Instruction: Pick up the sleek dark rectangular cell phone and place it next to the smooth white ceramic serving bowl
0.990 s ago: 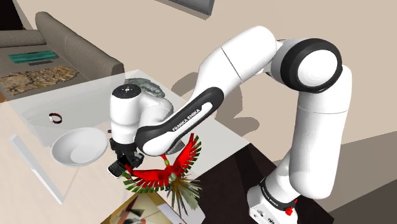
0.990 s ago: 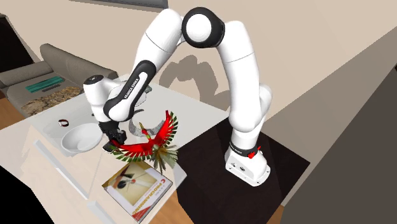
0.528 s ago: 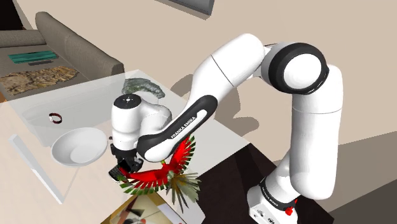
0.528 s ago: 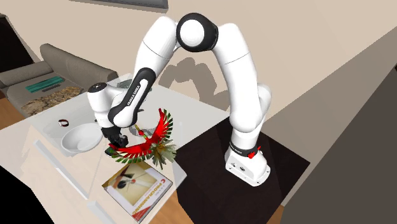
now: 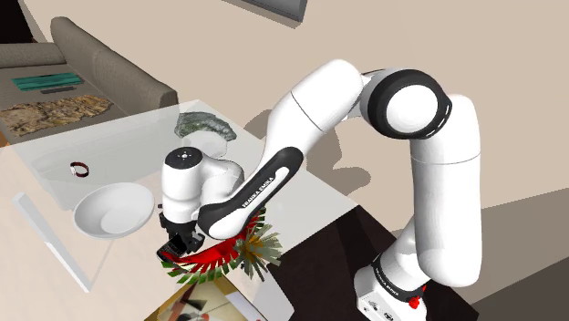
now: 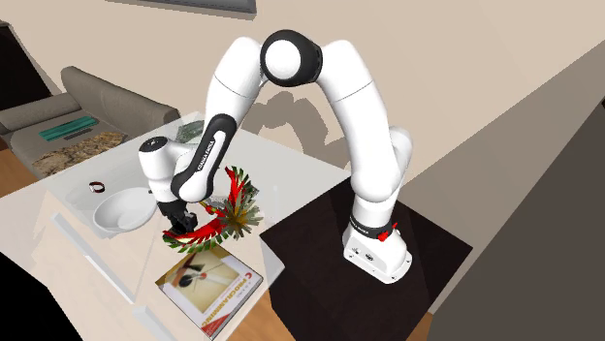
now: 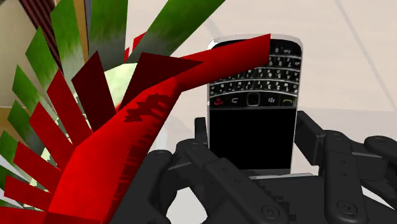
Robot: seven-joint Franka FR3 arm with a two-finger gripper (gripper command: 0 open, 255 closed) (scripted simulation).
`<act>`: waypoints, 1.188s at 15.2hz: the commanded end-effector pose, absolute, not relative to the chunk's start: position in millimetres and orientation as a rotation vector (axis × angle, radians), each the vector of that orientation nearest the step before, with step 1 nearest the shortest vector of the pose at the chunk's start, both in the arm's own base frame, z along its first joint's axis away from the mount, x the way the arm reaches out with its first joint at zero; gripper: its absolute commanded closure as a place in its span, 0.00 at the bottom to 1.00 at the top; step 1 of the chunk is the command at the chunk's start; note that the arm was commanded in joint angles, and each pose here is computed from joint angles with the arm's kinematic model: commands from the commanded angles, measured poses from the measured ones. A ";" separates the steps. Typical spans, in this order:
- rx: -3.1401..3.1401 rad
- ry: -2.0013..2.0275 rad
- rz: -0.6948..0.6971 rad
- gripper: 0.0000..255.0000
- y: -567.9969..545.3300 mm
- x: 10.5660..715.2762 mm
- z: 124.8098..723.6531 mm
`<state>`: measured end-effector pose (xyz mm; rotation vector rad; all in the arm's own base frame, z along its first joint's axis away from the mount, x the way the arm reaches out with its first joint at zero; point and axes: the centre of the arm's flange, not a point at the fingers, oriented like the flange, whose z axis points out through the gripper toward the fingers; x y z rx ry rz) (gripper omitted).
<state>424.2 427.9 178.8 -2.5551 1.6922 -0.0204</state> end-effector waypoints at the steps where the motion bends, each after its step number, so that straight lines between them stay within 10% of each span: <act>1: -2.569 1.696 -0.014 1.00 426.7 420.0 172.3; 5: -2.569 1.696 -0.014 1.00 426.7 420.0 172.3; 6: -2.569 1.696 -0.014 0.00 426.5 420.6 173.1; 18: -2.569 1.696 -0.014 0.00 424.3 417.9 222.2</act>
